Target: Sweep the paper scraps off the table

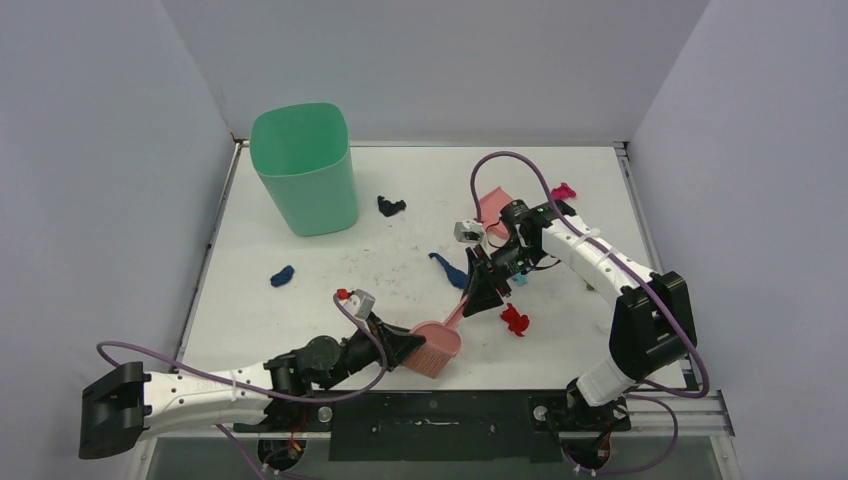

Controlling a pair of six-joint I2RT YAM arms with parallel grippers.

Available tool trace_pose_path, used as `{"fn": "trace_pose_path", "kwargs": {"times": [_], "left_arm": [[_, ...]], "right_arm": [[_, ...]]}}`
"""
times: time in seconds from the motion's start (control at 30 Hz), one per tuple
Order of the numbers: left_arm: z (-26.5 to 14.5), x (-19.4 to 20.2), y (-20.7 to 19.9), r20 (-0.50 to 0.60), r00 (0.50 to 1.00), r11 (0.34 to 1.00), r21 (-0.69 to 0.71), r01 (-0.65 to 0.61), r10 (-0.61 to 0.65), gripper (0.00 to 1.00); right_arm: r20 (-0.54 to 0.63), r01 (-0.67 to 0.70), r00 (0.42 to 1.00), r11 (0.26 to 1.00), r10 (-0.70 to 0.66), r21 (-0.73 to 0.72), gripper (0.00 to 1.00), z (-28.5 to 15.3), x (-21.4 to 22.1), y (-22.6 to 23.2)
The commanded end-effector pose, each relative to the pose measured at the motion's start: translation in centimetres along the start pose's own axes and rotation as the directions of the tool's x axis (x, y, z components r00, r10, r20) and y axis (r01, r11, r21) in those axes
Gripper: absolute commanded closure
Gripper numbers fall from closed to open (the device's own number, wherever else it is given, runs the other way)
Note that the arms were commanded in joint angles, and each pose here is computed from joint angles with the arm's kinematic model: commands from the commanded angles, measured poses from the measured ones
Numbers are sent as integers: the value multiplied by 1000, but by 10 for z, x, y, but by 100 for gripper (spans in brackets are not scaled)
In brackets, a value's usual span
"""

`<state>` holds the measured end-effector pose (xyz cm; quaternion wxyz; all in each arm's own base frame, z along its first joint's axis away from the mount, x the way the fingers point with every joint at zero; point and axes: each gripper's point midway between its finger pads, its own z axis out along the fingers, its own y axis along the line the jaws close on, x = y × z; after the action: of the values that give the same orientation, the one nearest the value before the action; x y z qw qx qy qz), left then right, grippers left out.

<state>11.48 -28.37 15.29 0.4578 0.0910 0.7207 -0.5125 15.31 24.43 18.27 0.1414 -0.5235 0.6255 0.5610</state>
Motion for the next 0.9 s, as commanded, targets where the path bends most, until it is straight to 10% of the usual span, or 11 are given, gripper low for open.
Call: {"fn": "trace_pose_path", "kwargs": {"times": [0.0,0.53,0.87], "left_arm": [[11,-40,-15,133,990,998,21,53,-56,100],[26,-48,-16,125,992,1000,-2,20,-19,100],[20,-57,-10,-53,977,965,-156,-212,206,46]], "right_arm": [[47,43,998,998,-41,-36,74,2,-14,9],[41,49,998,999,-49,-4,95,-5,-12,1],[141,-1,990,974,-32,226,95,-84,-32,-14]]}}
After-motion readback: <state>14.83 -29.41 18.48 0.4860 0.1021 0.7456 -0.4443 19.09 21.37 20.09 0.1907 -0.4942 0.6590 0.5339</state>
